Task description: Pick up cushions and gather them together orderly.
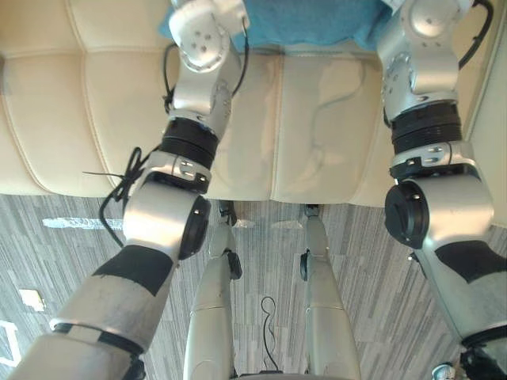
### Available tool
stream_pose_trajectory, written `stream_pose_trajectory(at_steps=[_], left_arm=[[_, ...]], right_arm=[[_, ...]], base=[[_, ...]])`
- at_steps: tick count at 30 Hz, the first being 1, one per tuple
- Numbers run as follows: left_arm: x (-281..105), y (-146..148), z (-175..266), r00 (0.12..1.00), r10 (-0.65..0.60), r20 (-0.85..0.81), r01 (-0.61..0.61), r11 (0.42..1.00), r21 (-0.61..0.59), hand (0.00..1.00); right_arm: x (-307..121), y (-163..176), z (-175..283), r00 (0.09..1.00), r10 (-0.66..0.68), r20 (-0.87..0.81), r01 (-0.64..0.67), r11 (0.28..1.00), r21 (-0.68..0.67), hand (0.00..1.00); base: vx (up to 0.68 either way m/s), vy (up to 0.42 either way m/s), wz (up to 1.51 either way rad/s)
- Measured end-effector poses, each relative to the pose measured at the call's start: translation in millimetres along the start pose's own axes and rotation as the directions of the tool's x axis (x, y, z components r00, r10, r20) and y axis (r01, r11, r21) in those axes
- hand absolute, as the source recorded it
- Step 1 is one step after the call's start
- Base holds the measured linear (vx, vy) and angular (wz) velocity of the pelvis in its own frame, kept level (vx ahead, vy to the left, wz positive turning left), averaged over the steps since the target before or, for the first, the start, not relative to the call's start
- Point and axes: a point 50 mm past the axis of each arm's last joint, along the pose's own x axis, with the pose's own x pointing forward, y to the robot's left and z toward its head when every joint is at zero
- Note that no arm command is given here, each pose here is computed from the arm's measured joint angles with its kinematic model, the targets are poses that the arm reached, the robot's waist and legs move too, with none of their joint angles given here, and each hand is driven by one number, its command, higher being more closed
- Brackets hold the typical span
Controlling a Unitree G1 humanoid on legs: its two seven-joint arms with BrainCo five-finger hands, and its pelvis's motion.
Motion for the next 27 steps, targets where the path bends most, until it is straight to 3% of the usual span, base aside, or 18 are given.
stream_pose_trajectory(at_steps=[13, 16, 21, 24, 27], left_arm=[[-0.1, 44.6, -8.1, 0.999, 0.05, 0.014, -0.049, 0.998, -0.048, 0.0], [-4.6, 64.0, -12.3, 0.997, 0.08, 0.009, -0.079, 0.993, -0.084, 0.0], [-11.9, 121.9, 10.7, 0.974, 0.163, 0.156, -0.148, 0.984, -0.1, 0.0], [-32.6, 153.0, 12.7, 0.965, 0.15, 0.215, -0.142, 0.989, -0.05, 0.0], [-68.0, 173.5, -7.8, 0.979, 0.116, 0.168, -0.122, 0.992, 0.021, 0.0]], right_arm=[[-14.0, -32.6, -24.6, 1.0, 0.004, -0.03, 0.0, 0.991, 0.135, 0.0], [-18.7, -71.4, -29.4, 0.997, -0.077, -0.004, 0.076, 0.985, 0.157, 0.0], [-29.7, -158.6, -6.0, 0.962, -0.188, 0.2, 0.171, 0.98, 0.1, 0.0], [-56.2, -191.3, -6.8, 0.958, -0.134, 0.253, 0.143, 0.99, -0.015, 0.0], [-91.9, -209.0, -16.7, 0.972, -0.025, 0.232, 0.065, 0.984, -0.166, 0.0]], base=[[-0.02, -0.026, -0.07], [-0.04, -0.052, -0.05], [-0.06, -0.057, 0.06], [-0.03, -0.046, 0.1], [0.01, -0.04, 0.19]])
